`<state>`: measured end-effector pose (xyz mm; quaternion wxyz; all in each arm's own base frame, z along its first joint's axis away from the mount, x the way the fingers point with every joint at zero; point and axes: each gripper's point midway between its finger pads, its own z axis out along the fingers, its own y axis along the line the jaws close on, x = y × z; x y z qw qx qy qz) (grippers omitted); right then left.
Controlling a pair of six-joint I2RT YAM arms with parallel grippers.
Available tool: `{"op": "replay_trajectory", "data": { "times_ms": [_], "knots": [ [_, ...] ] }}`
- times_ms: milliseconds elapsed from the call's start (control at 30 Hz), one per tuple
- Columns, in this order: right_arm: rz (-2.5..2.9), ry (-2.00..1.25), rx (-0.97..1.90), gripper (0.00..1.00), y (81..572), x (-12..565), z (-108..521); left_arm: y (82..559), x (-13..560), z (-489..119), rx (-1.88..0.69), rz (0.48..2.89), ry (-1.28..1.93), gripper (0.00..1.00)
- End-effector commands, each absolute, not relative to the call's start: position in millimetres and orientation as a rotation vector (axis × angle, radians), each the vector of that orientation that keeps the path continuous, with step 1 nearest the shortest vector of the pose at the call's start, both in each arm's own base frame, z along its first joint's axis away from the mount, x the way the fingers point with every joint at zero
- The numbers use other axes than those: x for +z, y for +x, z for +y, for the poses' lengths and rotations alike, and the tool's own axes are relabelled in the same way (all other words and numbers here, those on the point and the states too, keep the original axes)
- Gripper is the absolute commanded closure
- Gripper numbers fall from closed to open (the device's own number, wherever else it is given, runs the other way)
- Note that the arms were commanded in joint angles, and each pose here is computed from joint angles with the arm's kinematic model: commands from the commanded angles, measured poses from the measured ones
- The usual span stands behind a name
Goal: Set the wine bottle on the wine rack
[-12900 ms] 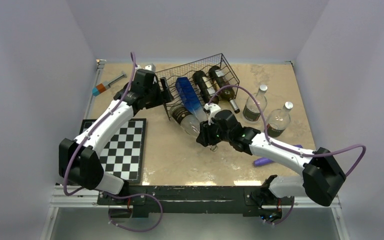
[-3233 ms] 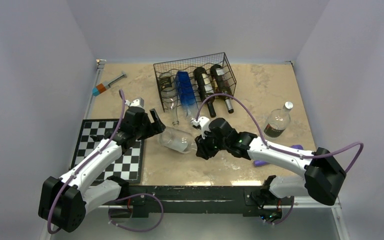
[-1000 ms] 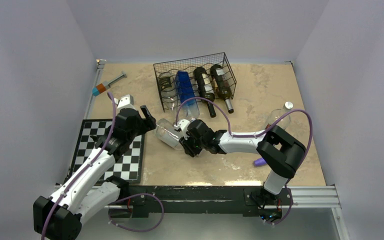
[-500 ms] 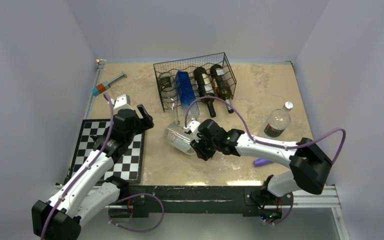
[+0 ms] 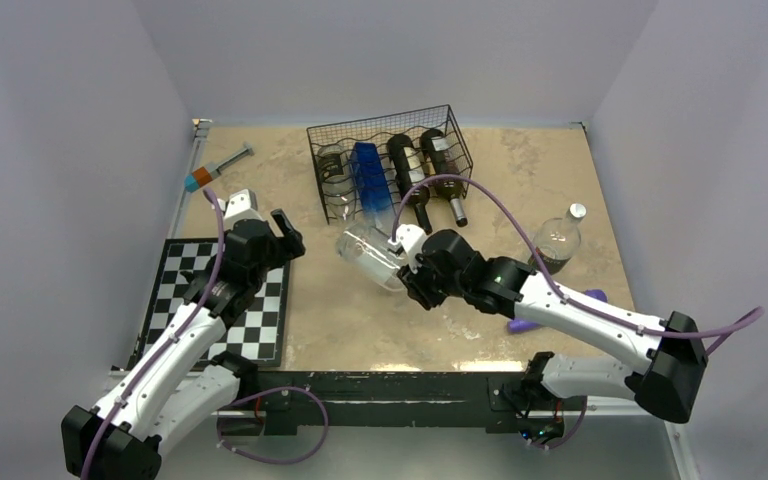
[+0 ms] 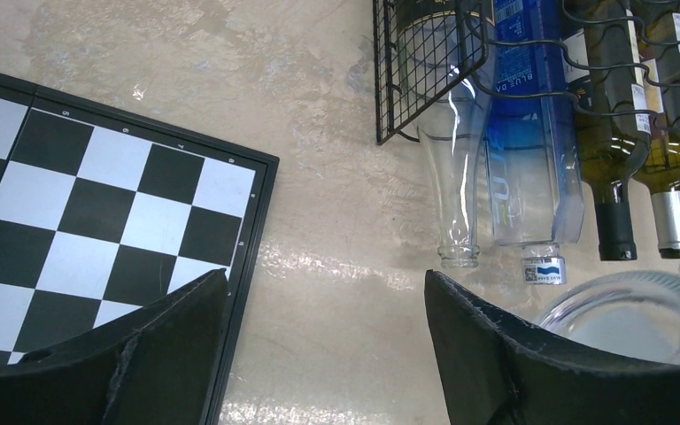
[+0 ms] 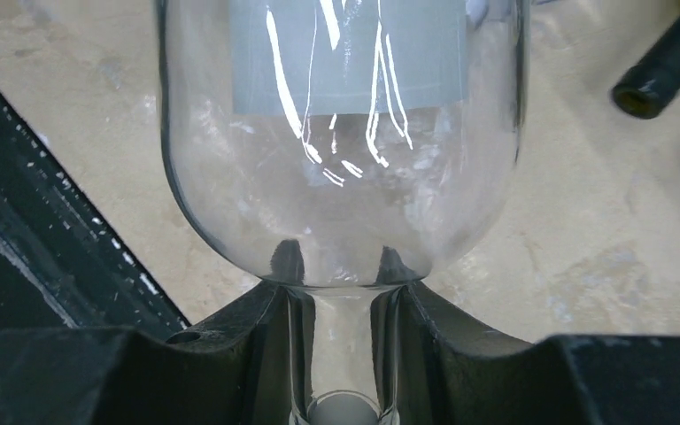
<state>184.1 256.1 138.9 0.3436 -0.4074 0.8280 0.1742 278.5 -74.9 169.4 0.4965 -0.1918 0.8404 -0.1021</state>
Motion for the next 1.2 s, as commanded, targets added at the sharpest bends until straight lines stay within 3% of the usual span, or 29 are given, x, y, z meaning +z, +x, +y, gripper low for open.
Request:
{"op": "replay_trajectory", "data": {
  "times_ms": [0, 267, 600, 1167],
  "knots": [
    [1.77, -0.789, 0.442, 1.0, 247.8, 273.8, 278.3, 283.5, 186.6, -84.3, -0.306, 1.998, -0.414, 0.15],
    [1.753, -0.394, 0.369, 1.0, 339.6, 329.5, 235.8, 282.2, 198.5, -92.4, -0.366, 1.966, -0.354, 0.13],
    [1.773, -0.213, 0.074, 1.0, 455.7, 313.1, 198.2, 277.3, 226.9, -129.6, -0.562, 1.91, -0.118, 0.01],
    [1.849, -0.202, -0.005, 1.0, 532.6, 279.8, 156.9, 279.9, 233.1, -149.2, -0.639, 1.922, -0.019, 0.01]
  ]
}}
